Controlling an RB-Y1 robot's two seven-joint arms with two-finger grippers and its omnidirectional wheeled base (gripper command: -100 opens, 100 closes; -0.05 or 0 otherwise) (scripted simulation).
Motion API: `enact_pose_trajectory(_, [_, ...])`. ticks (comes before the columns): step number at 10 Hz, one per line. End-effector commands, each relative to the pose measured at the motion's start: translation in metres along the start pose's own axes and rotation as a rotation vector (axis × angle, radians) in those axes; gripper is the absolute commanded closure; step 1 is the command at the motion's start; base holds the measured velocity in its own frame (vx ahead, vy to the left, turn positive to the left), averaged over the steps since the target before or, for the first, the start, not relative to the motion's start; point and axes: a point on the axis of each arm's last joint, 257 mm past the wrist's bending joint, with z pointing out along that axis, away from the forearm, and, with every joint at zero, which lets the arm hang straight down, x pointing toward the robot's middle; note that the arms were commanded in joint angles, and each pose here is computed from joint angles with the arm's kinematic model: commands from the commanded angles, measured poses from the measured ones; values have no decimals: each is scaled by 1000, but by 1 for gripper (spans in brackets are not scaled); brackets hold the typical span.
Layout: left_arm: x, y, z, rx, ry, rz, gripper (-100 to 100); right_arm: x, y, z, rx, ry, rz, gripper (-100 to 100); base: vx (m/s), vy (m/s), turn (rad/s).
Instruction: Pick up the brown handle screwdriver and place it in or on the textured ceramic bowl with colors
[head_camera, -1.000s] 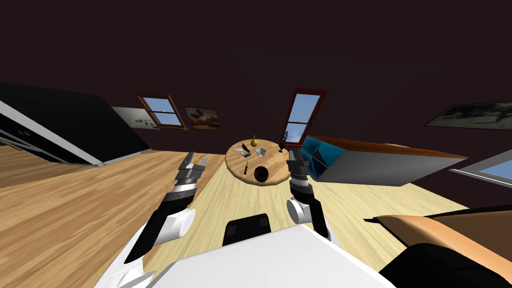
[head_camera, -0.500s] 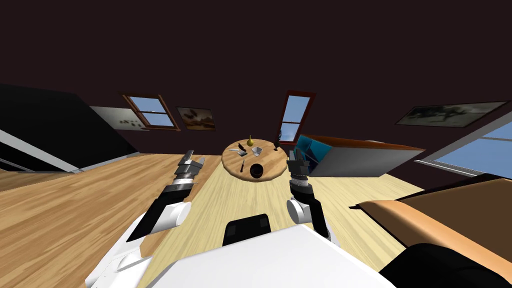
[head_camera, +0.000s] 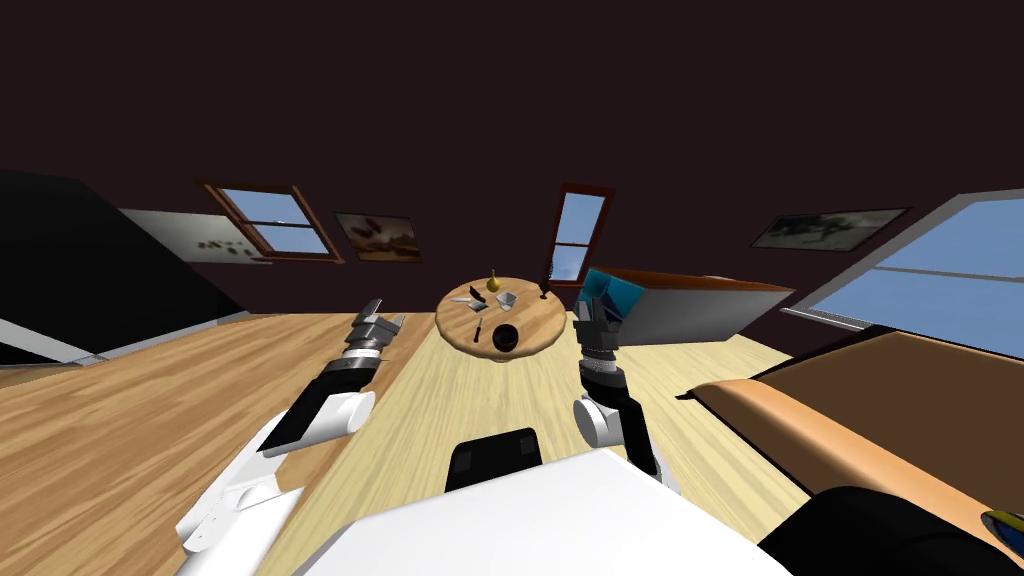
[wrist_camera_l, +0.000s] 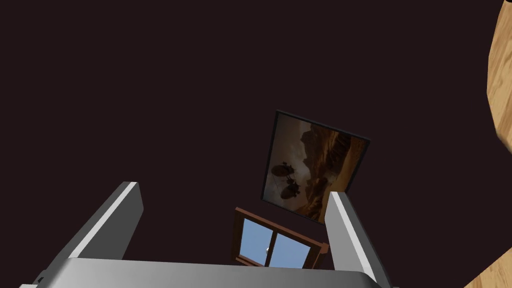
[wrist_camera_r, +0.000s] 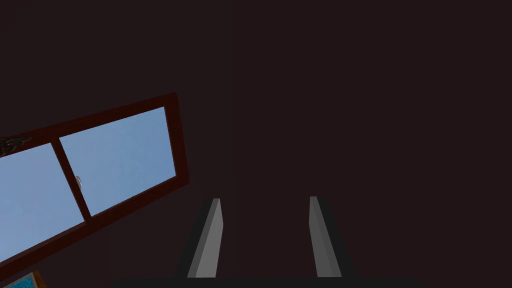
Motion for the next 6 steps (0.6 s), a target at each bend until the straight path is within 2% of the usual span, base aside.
enact_pose_trajectory(1, [-26, 2, 15, -28, -37, -35, -100, 0, 0, 0, 0, 0, 0, 0, -77, -42, -237])
enact_pose_trajectory(2, [-32, 16, 13, -63, -54, -48, -100, 0, 0, 0, 0, 0, 0, 0, -63, -24, -97])
enact_pose_trajectory(3, [-50, 19, 21, -86, -87, -79, -100, 0, 0, 0, 0, 0, 0, 0, -60, -26, -212])
enact_pose_trajectory(4, [-53, 25, 20, -102, -95, -84, -100, 0, 0, 0, 0, 0, 0, 0, -40, -25, -77])
enact_pose_trajectory(5, [-73, 30, 27, -123, -133, -123, -100, 0, 0, 0, 0, 0, 0, 0, -35, -34, -199])
enact_pose_trajectory(6, [-76, 36, 26, -142, -142, -125, -100, 0, 0, 0, 0, 0, 0, 0, -27, -22, -96])
